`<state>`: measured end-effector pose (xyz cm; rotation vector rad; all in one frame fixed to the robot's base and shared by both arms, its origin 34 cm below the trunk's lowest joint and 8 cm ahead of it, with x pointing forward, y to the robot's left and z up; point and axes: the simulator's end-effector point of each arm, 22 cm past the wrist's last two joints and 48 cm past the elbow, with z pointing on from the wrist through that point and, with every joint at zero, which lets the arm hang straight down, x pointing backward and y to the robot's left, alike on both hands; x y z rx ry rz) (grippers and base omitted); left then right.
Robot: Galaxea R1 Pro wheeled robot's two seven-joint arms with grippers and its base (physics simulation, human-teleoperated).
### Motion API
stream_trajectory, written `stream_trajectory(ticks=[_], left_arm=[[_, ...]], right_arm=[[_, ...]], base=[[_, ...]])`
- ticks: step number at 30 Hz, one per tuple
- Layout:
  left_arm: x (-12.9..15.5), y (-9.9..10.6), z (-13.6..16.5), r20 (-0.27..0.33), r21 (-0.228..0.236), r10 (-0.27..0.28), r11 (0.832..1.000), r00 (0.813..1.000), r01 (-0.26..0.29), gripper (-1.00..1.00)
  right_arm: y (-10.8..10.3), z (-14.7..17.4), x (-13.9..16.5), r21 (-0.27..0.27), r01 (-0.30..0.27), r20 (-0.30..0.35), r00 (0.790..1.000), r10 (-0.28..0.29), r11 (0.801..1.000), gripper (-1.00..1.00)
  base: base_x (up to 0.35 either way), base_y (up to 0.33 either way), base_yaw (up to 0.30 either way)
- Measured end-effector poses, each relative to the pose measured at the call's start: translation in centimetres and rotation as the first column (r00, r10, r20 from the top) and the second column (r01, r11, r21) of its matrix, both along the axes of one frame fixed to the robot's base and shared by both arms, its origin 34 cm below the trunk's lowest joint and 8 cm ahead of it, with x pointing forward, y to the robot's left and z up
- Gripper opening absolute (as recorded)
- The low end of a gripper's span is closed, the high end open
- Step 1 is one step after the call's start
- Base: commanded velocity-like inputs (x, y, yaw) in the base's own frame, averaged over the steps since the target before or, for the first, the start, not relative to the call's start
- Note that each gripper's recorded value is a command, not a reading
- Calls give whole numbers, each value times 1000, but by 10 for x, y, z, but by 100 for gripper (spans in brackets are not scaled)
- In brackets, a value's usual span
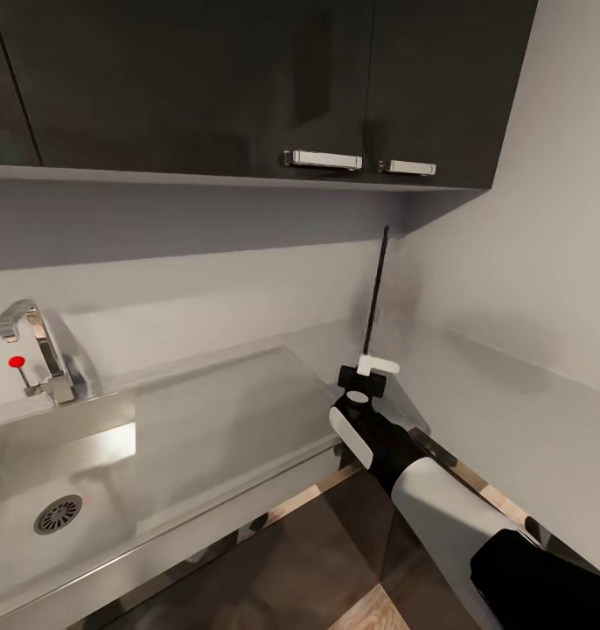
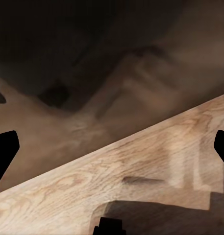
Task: Pick up the poster from the kitchen countertop and hang it on one of the wall nails in the kitchen.
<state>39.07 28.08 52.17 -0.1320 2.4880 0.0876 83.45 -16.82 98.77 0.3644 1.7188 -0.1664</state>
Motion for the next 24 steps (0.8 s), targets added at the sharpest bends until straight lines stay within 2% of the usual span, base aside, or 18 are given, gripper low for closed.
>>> stream_trajectory(ticks=[12, 13, 24], left_arm=[[0, 0, 0, 1, 0, 0, 1000, 1000, 0, 100], [0, 0, 0, 1, 0, 0, 1000, 1000, 0, 100], [0, 0, 0, 0, 0, 0, 1000, 1000, 0, 100]], right_arm=[[0, 2, 0, 0, 2, 3, 1000, -2, 1000, -100], [9, 28, 0, 15, -11, 55, 998, 10, 1000, -100], [20, 50, -3, 26, -39, 66, 997, 37, 999, -100]], base=[[0, 0, 0], [0, 0, 0], [-31, 0, 0]])
